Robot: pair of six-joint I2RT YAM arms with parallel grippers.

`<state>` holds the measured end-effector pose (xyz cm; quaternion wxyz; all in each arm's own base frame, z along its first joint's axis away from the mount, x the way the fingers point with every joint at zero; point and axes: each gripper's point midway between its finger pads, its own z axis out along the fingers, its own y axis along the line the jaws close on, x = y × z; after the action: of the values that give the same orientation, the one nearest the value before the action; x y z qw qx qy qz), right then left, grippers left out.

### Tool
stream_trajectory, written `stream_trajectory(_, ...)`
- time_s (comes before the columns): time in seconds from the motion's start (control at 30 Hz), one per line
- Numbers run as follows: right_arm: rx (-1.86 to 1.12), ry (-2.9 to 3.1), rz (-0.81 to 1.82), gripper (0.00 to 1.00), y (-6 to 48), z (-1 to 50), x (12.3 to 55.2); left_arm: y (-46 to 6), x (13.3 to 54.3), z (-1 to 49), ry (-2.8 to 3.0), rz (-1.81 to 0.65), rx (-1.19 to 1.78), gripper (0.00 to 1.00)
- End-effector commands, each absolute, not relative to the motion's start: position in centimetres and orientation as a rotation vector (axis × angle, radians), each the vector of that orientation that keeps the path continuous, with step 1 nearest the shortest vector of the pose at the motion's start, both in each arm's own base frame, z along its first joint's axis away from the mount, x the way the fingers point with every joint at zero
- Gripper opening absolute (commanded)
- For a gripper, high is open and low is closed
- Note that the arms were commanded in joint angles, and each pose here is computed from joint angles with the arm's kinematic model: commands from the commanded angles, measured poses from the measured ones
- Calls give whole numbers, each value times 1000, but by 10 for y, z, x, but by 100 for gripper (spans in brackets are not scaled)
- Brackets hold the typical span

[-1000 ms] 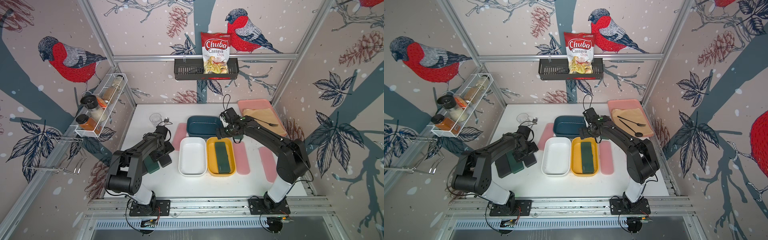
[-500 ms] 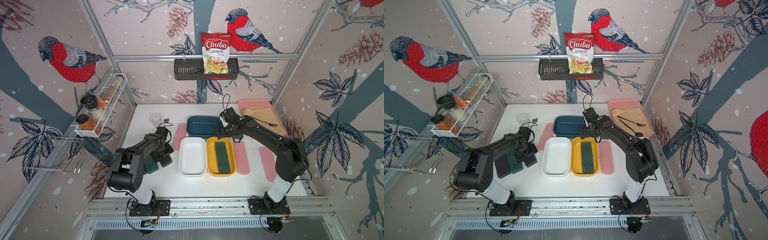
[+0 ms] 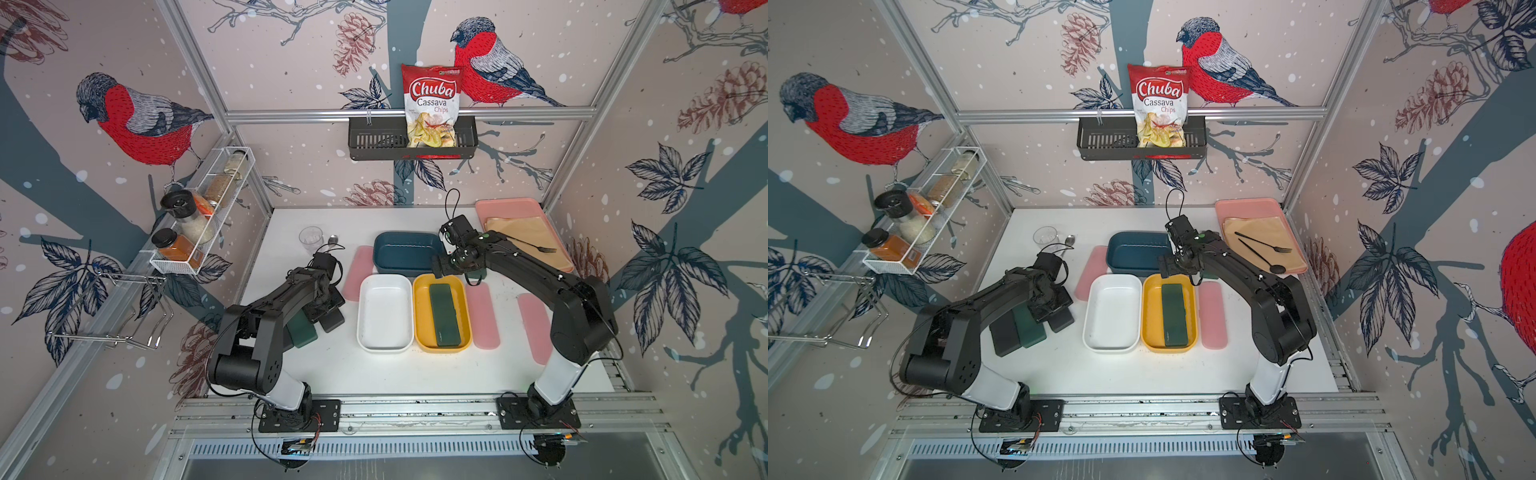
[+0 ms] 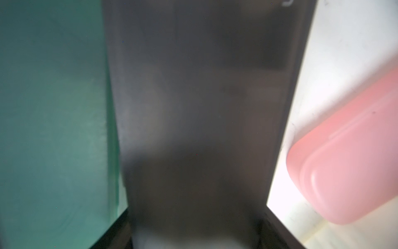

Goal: Place the pencil cases by color into the storage box
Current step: Pick up the pencil case from the center of the board.

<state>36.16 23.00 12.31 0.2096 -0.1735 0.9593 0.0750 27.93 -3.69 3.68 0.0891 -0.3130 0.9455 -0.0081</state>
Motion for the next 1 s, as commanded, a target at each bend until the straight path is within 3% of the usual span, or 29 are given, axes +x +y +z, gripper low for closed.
stream_trajectory(0.0, -472, 2668, 214, 95, 229, 125, 361, -34, 276, 48, 2802, 7, -931, 57)
stream_trajectory(0.47, -462, 2653, 227, 95, 229, 132, 360, -35, 264, 92, 2766, -42, -868, 58)
stream_trajectory(0.97, -345, 2655, 242, 95, 208, 146, 373, -81, 262, 144, 2803, -241, -457, 58)
